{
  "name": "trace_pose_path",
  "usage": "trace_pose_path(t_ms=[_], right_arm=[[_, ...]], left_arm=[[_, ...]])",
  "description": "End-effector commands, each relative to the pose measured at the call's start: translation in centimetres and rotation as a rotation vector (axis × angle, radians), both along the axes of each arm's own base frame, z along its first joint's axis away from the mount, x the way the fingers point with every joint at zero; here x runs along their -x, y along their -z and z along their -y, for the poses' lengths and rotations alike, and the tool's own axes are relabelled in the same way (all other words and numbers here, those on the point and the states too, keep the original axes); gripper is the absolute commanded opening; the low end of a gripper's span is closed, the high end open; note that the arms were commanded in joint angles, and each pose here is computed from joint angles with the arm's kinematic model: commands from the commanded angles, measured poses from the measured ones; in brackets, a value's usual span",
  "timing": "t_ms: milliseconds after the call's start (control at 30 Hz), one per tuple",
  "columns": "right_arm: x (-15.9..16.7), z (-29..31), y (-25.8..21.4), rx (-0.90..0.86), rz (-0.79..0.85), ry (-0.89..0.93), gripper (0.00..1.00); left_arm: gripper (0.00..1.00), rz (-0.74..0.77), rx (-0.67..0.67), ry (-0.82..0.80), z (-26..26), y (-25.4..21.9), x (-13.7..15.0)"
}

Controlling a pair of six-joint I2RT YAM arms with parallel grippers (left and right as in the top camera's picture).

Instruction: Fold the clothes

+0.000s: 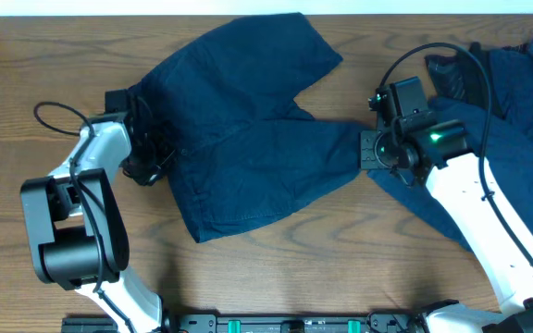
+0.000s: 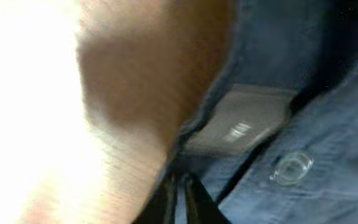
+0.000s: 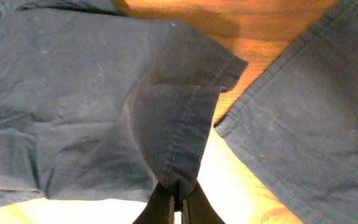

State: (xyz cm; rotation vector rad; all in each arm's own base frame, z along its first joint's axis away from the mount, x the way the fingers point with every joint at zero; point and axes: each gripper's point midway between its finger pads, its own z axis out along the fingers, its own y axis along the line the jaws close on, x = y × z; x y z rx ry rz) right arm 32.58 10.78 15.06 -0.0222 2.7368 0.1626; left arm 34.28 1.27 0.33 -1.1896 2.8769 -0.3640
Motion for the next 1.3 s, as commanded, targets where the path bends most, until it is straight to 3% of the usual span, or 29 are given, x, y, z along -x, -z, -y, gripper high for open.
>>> trace_pose_path(t_ms=[0,133,267,400,433,500,800,933,1267], right_arm=[[0.0,-0.6,-0.3,-0.018,0.008,0.002,0.01],[0.0,-0.6,-0.3,-0.015,0.009,0.004,0.01],[-0.1,-0.6,-0.4,-0.016,0.011,0.005,0.01],[-0.1,-0.6,-0.4,-0.016,0.012,0.005,0.04],[-0.1,-0.6,-0.4,-0.016,0.011,0.005,0.06],[-0.1,-0.6,-0.4,-0.015,0.012,0.004,0.08],[0.1,-0.5,-0.3,-0.001,0.008,-0.023,0.09],[0.1,-0.5,-0.3,-0.001,0.008,-0.022,0.09],[0.3,-0.4,-0.2,0.002,-0.001,-0.023,0.09]], left_arm=[[0.11,-0.087,-0.032,0.029,-0.6,-1.3,1.4],[0.11,-0.202,-0.012,0.039,-0.1,-3.7,4.7],[0.13,-0.200,-0.015,0.075,1.1,-6.1,6.3],[0.17,-0.165,-0.012,0.112,3.7,-7.8,8.0],[0.25,-0.167,-0.013,0.108,4.3,-7.9,8.5],[0.36,-0.189,-0.018,0.081,5.5,-7.6,10.0],[0.38,-0.281,0.001,-0.058,8.6,-2.7,16.7],[0.38,-0.252,0.066,-0.079,9.7,-1.2,17.5],[0.38,-0.133,0.003,-0.148,8.5,1.2,15.9]])
